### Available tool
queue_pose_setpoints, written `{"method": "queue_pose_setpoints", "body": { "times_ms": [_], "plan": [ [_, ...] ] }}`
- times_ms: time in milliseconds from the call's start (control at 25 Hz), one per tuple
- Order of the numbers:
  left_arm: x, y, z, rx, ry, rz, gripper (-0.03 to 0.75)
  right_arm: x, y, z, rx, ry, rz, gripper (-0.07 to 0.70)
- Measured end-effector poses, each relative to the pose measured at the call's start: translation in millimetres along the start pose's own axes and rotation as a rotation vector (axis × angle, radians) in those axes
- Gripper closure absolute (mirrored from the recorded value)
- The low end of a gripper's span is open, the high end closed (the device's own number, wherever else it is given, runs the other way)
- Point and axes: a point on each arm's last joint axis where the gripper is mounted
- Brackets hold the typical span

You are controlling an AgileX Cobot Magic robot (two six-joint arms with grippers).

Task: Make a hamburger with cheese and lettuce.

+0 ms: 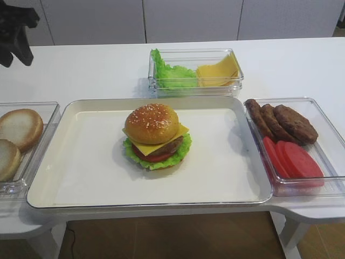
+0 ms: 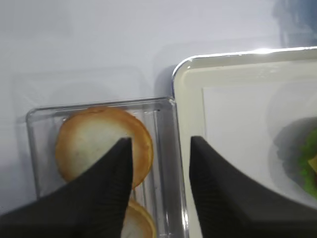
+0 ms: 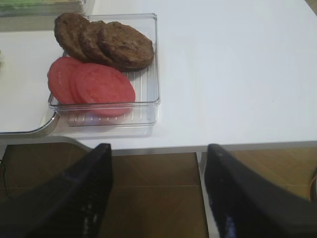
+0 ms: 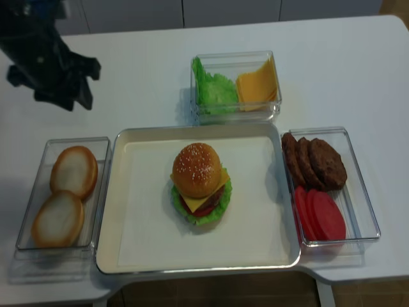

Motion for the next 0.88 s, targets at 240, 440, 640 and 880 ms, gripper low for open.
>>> {"method": "queue_pose_setpoints", "body": {
  "times_ms": [240,440,640,880],
  "plan": [
    [40,2.8,12,-0.001,-0.079,-0.035,0.426,0,0,0,0.000,0.000,0.000,0.185],
    [74,2.0,26,-0.020,-0.157,-0.088,0.426,0,0,0,0.000,0.000,0.000,0.185],
    [100,-1.1,56,-0.029,-0.203,-0.116,0.426,0,0,0,0.000,0.000,0.000,0.185],
    [119,-7.8,116,-0.032,-0.237,-0.126,0.426,0,0,0,0.000,0.000,0.000,0.185]
  ]
}}
Point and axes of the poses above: a point on each arm's last joint axis where the gripper is mounted, x pointing back along that axis away from the gripper, y along the wrist's bending axis when the last joint is at zero, z = x × y, and after that the axes turned 9 degrees about -x, right-handed
